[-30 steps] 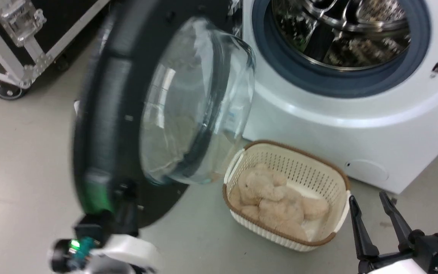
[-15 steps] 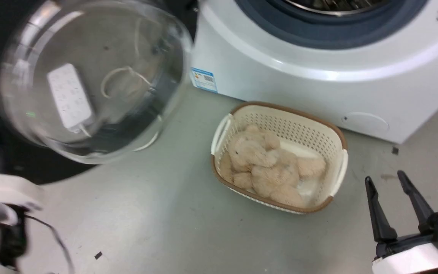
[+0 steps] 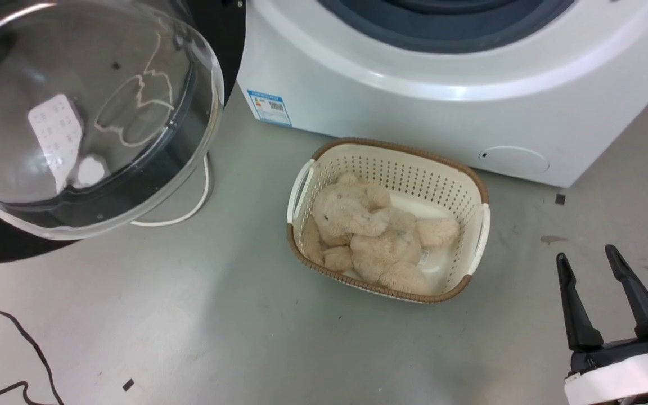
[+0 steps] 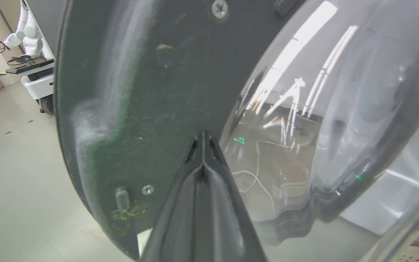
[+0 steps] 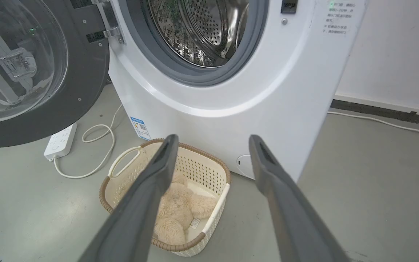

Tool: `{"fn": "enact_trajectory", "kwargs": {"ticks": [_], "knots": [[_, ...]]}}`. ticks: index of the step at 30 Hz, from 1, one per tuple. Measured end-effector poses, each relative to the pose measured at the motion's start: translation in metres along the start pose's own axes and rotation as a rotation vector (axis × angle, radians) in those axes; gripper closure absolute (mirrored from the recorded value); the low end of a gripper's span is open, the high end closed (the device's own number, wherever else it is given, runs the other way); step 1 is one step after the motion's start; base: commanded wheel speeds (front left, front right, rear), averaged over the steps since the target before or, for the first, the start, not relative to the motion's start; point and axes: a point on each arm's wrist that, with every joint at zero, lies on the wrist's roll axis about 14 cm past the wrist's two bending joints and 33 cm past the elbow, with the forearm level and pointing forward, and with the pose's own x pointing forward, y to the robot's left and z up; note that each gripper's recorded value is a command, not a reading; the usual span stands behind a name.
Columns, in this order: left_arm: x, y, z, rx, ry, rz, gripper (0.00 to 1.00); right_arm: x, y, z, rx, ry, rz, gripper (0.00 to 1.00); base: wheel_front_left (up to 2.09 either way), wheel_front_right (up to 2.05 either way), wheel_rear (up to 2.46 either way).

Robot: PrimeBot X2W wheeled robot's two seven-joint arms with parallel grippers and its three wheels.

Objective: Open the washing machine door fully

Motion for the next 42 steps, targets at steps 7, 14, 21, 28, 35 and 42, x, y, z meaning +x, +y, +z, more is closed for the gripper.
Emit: {"fn": "enact_trajectory", "kwargs": {"ticks": [7, 14, 21, 28, 35, 42], "knots": [[-0.013, -0.015, 0.041, -0.013, -0.161, -0.068, 1.0, -0.009, -0.006, 0.02, -0.011, -0.056, -0.049, 0.0, 0.0, 0.0, 0.0], [-0.057, -0.071, 0.076, -0.098, -0.302, -0.25, 1.0, -0.028, -0.013, 0.056, -0.04, -0.156, -0.114, 0.0, 0.0, 0.0, 0.0], [-0.105, -0.144, 0.077, -0.197, -0.289, -0.441, 1.0, -0.059, -0.028, 0.084, -0.064, -0.246, -0.199, 0.0, 0.0, 0.0, 0.0], [-0.154, -0.204, 0.037, -0.275, -0.133, -0.603, 1.0, -0.087, -0.036, 0.091, -0.073, -0.274, -0.261, 0.0, 0.0, 0.0, 0.0], [-0.184, -0.235, 0.005, -0.253, -0.046, -0.676, 0.0, -0.107, -0.043, 0.084, -0.058, -0.258, -0.304, 0.0, 0.0, 0.0, 0.0], [-0.201, -0.245, -0.007, -0.186, -0.041, -0.714, 0.0, -0.111, -0.042, 0.075, -0.029, -0.239, -0.306, 0.0, 0.0, 0.0, 0.0]]}}
